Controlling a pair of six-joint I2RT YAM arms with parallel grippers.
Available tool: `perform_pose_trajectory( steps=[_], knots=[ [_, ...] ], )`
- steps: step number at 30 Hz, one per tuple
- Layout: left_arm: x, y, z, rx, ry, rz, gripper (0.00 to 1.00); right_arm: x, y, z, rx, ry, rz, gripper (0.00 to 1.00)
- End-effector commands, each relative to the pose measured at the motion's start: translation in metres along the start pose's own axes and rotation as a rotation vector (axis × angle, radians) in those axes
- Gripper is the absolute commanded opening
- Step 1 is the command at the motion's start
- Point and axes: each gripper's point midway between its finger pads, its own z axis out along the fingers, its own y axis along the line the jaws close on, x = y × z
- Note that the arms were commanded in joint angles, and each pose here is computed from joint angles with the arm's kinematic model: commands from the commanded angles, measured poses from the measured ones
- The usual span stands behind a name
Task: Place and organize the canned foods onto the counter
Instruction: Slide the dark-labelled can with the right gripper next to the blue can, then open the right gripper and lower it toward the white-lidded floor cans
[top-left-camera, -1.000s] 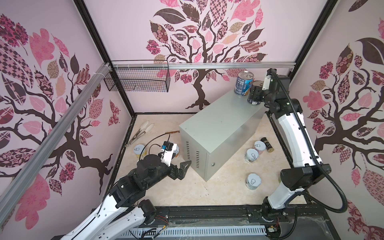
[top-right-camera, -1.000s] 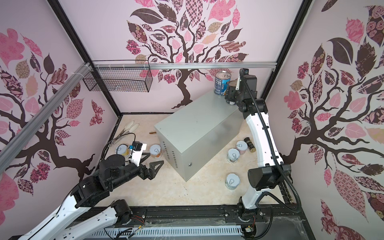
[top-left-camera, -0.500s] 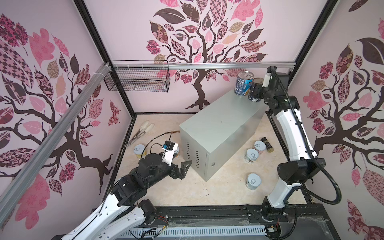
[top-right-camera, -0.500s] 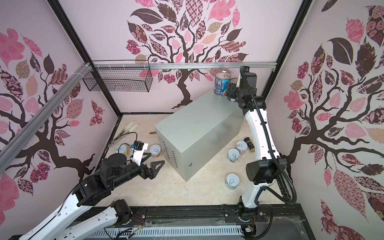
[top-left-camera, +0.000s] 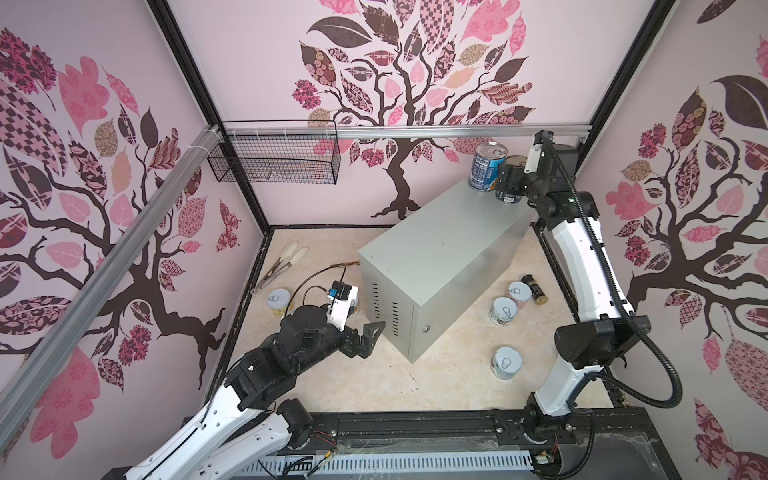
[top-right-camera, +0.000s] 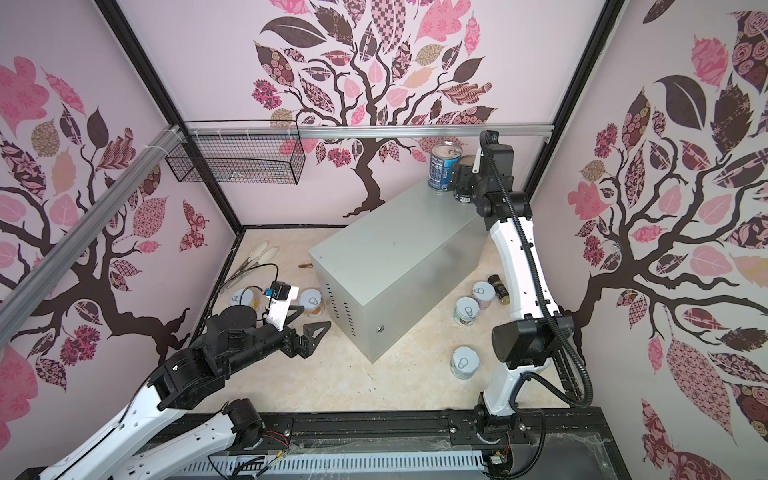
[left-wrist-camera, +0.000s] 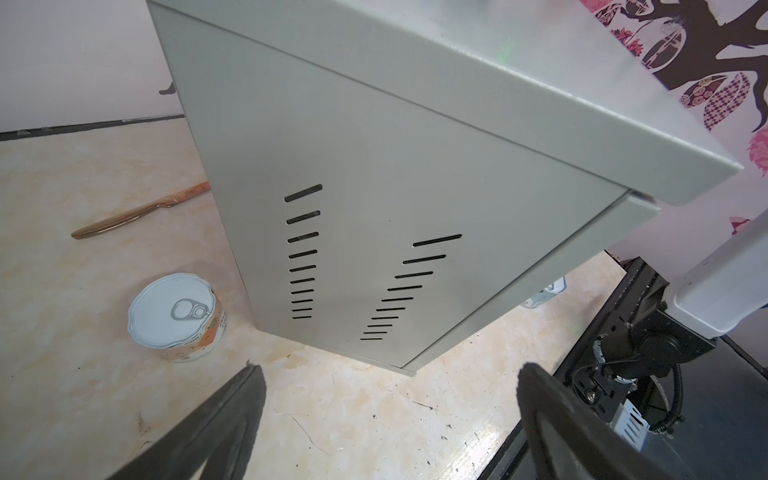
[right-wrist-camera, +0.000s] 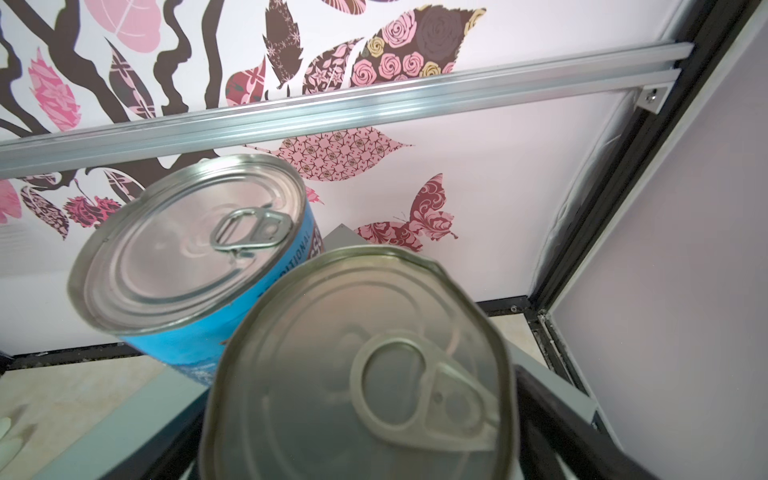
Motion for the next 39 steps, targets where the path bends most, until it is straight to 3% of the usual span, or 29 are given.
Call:
perform_pose_trajectory(
  steps=[1,12,24,31,39],
  knots=[
    [0.006,0.002,0.005,0.001,0.009,0.009,0.98,-0.029,-0.003,-0.019,0.006,-0.079,0.005,1.0],
    [0.005,0.008,0.004,-0.033,-0.002,0.002,0.98,-0.054,-0.012,-0.076,0.028,-0.162,0.061,1.0],
    [-0.008,0.014,-0.017,-0.094,-0.046,0.014,0.98,-0.056,-0.029,-0.167,0.064,-0.193,0.194,1.0],
    [-0.018,0.027,-0.049,-0.165,-0.075,0.016,0.98,-0.03,-0.033,-0.209,0.049,-0.145,0.245,1.0],
    [-0.003,0.036,-0.054,-0.203,-0.036,-0.067,0.98,0.031,-0.044,-0.232,0.087,-0.069,0.275,1.0]
  ],
)
